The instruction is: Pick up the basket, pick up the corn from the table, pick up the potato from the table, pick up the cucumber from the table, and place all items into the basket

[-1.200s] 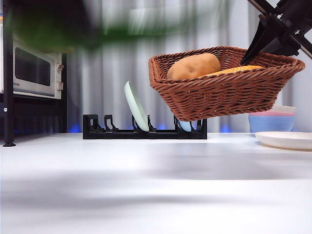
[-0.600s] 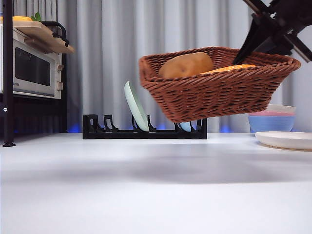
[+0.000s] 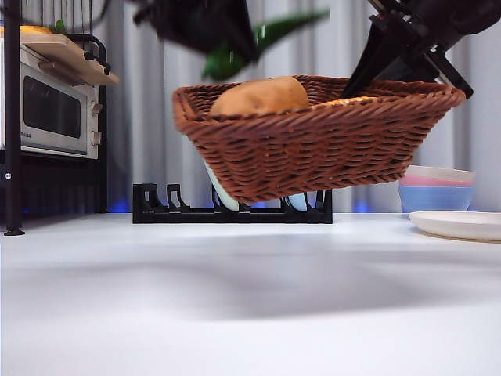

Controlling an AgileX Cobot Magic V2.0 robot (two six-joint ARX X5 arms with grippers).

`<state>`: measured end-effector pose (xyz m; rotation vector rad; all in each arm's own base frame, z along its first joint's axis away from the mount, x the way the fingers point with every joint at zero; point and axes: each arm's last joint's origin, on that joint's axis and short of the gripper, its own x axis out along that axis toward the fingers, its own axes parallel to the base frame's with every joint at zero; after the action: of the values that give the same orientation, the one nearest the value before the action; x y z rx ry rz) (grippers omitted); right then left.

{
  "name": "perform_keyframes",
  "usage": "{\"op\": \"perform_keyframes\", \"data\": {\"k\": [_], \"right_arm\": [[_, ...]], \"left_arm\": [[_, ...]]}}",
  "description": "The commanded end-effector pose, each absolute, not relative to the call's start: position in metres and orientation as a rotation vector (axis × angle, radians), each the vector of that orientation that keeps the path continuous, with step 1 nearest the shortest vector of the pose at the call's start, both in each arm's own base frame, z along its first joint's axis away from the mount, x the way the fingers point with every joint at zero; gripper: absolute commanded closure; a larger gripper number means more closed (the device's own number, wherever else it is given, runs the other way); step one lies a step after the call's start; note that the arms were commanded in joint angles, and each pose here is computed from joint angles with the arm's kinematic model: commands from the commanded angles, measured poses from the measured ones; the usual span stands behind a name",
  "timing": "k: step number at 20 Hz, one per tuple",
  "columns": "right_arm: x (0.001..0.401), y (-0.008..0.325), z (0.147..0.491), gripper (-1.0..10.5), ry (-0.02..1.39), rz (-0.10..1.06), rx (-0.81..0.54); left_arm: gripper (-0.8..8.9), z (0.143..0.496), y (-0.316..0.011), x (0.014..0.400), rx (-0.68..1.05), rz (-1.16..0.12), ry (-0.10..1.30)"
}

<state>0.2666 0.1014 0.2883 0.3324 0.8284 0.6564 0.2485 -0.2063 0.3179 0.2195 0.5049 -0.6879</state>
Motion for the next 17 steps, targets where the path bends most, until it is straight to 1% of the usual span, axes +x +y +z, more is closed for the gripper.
{"op": "perform_keyframes", "data": {"k": [1,4,5,6,7,8,9,11,13,14,17], "right_arm": [[0.265,0.106,0.289,9.6,0.821,0.679,0.34],[0.264,0.109,0.289,9.6,0.823,0.689,0.336],[0.264,0.109,0.289,9.6,0.824,0.689,0.336],[0.264,0.109,0.289,9.6,0.824,0.688,0.336],[0.264,0.109,0.289,9.6,0.824,0.688,0.336],[0.264,0.109,0.29,9.6,0.823,0.688,0.336],[0.264,0.109,0.289,9.6,0.824,0.688,0.336],[0.264,0.109,0.289,9.6,0.823,0.685,0.337],[0.265,0.108,0.289,9.6,0.821,0.678,0.335],[0.265,0.108,0.289,9.6,0.818,0.66,0.331],[0.271,0.106,0.285,9.6,0.81,0.548,0.322]], "left_arm": [[8.21,0.304,-0.206,0.255,0.226,-0.667,0.566],[8.12,0.299,-0.205,0.256,0.24,-0.661,0.608],[7.93,0.298,-0.204,0.256,0.24,-0.659,0.613],[7.31,0.298,-0.204,0.256,0.237,-0.658,0.618],[5.51,0.298,-0.204,0.255,0.227,-0.651,0.629],[3.4,0.297,-0.203,0.255,0.213,-0.641,0.642],[2.64,0.297,-0.203,0.255,0.209,-0.635,0.649],[2.65,0.299,-0.203,0.255,0.203,-0.629,0.647],[2.65,0.311,-0.2,0.253,0.194,-0.626,0.635],[2.66,0.32,-0.198,0.25,0.194,-0.616,0.62],[2.66,0.358,-0.189,0.239,0.164,-0.615,0.533]]}}
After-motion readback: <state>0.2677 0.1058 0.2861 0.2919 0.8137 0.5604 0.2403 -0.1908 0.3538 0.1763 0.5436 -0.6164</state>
